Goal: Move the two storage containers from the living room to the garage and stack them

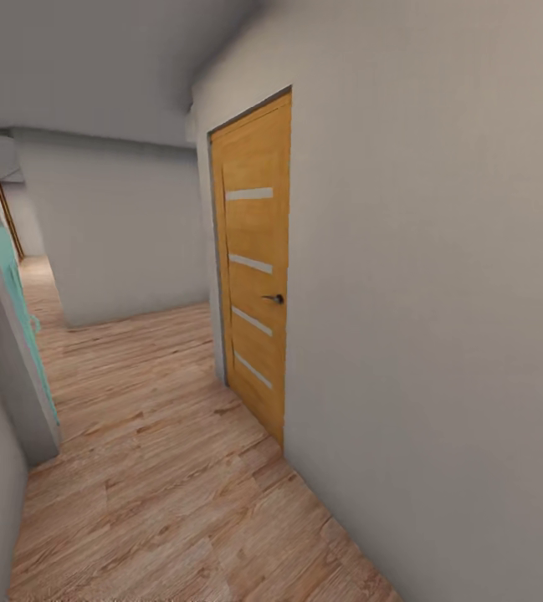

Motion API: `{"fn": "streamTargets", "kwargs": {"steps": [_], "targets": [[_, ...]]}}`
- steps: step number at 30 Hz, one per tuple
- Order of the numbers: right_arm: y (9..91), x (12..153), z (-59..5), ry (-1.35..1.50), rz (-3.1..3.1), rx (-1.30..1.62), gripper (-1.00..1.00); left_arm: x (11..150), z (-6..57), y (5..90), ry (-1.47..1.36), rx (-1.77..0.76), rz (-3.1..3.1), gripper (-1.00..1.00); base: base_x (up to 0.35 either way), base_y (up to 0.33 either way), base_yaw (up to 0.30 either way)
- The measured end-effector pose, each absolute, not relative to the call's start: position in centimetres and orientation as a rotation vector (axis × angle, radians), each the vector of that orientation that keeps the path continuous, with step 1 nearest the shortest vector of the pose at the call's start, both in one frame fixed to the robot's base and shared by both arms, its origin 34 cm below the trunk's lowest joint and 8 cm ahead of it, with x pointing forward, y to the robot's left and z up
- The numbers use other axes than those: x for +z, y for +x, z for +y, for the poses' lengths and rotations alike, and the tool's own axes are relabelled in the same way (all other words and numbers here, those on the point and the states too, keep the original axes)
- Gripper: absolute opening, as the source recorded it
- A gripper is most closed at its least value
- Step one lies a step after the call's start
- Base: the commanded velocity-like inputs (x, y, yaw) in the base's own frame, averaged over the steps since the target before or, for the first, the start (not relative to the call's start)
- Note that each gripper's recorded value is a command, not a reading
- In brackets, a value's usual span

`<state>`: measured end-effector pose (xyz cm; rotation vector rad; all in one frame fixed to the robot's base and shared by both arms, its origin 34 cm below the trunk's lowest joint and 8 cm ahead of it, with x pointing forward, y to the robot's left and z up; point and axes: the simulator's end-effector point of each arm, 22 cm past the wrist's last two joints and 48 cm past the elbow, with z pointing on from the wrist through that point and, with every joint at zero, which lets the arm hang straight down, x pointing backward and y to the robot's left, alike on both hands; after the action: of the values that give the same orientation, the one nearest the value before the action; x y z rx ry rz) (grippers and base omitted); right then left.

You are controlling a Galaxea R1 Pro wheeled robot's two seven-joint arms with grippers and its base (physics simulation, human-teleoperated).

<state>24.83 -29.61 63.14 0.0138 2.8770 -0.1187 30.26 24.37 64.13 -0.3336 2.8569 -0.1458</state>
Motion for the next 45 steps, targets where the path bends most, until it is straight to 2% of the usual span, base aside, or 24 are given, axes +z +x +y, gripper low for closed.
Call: {"fn": "streamTargets", "kwargs": {"steps": [39, 45], "targets": [[24.13, 62.87, -29.36, 0.012, 2.896, -0.115, 1.00, 63.77, 23.91, 29.52, -0.336, -0.152, 2.877, 1.00, 0.000, 0.000, 0.282], [24.15, 62.89, -29.47, 0.016, 2.893, -0.117, 1.00, 63.75, 23.86, 29.47, -0.336, -0.153, 2.878, 1.00, 0.075, 0.000, 0.084]]}}
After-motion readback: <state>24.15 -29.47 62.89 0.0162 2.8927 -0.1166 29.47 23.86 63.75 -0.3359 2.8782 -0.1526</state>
